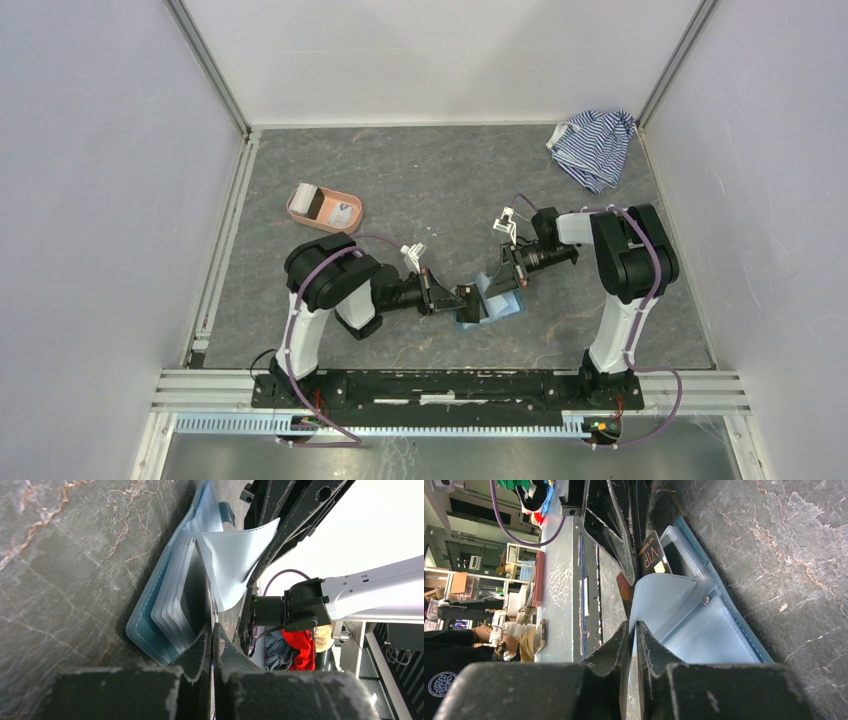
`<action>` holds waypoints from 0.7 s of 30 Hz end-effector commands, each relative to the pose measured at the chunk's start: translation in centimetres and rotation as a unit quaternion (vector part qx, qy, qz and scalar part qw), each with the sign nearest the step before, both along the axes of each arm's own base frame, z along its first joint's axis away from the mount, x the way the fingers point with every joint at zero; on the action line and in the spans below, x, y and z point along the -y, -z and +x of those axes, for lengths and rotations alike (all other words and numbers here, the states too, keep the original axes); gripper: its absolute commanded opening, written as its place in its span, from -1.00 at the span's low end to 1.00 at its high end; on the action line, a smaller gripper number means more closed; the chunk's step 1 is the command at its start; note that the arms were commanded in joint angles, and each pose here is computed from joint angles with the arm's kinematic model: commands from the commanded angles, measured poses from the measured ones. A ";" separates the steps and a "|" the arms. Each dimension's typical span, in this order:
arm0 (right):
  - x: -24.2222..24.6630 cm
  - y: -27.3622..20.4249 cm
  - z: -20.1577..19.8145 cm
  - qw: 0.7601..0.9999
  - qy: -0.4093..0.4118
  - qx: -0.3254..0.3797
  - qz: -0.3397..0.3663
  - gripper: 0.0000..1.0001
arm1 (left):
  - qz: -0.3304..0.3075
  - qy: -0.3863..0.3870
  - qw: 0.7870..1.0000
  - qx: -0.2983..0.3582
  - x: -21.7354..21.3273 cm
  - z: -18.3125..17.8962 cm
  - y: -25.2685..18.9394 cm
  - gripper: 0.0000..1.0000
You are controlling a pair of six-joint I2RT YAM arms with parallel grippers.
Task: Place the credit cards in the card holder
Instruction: Insert the credit card into the card holder.
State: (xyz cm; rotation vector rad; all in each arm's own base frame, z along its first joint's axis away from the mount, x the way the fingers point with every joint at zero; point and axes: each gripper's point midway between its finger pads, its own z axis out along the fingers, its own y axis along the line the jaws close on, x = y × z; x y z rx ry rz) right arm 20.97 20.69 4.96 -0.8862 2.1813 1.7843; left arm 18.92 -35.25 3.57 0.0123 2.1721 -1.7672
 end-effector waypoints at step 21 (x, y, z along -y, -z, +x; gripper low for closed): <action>1.8 1.3 3.3 0.992 0.068 0.067 -0.085 -0.27 | -0.100 0.008 0.995 0.009 1.6 0.8 -4.3 -0.96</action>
